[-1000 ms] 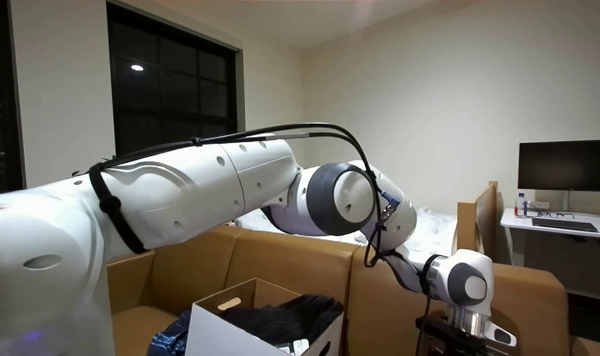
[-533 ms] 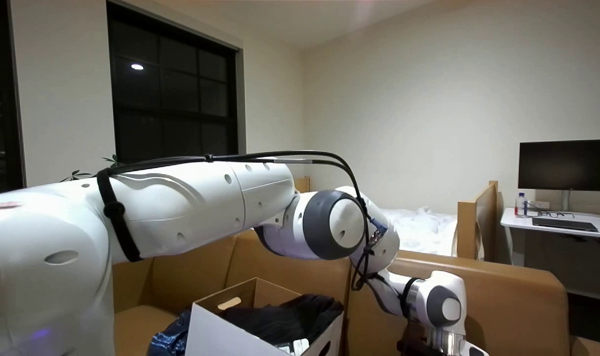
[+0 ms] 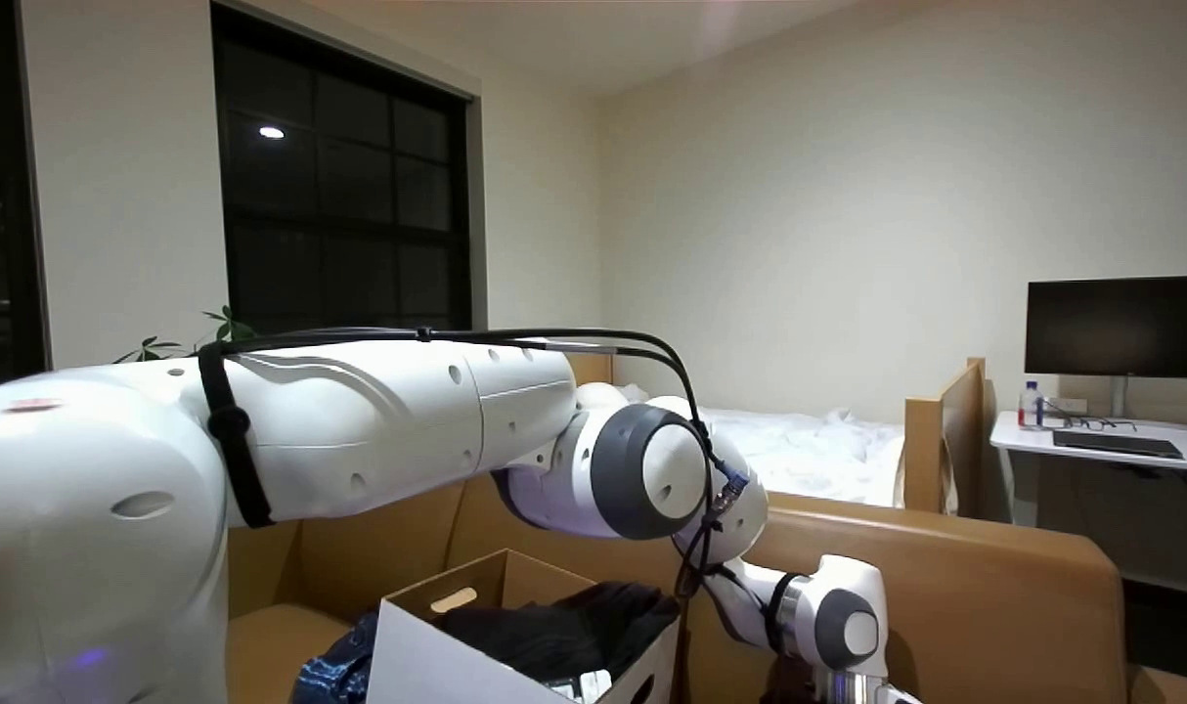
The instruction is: Pick the plastic bag and put it in the box
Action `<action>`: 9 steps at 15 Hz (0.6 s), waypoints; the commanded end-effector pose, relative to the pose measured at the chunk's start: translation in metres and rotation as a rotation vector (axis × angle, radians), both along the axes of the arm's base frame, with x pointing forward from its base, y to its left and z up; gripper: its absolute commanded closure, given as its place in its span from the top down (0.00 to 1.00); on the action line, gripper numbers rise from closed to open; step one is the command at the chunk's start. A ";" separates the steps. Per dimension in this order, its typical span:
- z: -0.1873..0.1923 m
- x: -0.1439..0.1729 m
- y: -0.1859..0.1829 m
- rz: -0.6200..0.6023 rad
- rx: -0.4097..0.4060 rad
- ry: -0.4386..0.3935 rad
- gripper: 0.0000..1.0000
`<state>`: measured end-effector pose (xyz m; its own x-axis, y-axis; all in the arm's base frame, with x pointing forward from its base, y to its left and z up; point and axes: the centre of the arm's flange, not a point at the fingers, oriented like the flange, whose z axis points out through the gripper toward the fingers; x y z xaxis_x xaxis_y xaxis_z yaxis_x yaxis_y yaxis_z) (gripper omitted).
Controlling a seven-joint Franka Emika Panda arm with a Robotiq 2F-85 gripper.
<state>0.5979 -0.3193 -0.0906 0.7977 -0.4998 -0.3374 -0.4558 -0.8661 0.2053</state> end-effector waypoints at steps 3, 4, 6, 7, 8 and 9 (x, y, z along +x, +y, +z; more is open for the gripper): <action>-0.040 0.017 0.018 0.012 0.101 0.145 0.75; -0.043 0.017 0.020 0.002 0.098 0.169 0.73; -0.045 0.015 0.015 -0.024 0.076 0.190 0.59; -0.045 0.014 0.011 -0.037 0.062 0.189 0.53; -0.043 0.013 0.000 -0.074 0.020 0.161 0.45; -0.041 0.011 -0.009 -0.102 -0.007 0.149 0.39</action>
<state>0.5827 -0.2917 -0.1007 0.7175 -0.4955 -0.4896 -0.4523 -0.8659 0.2136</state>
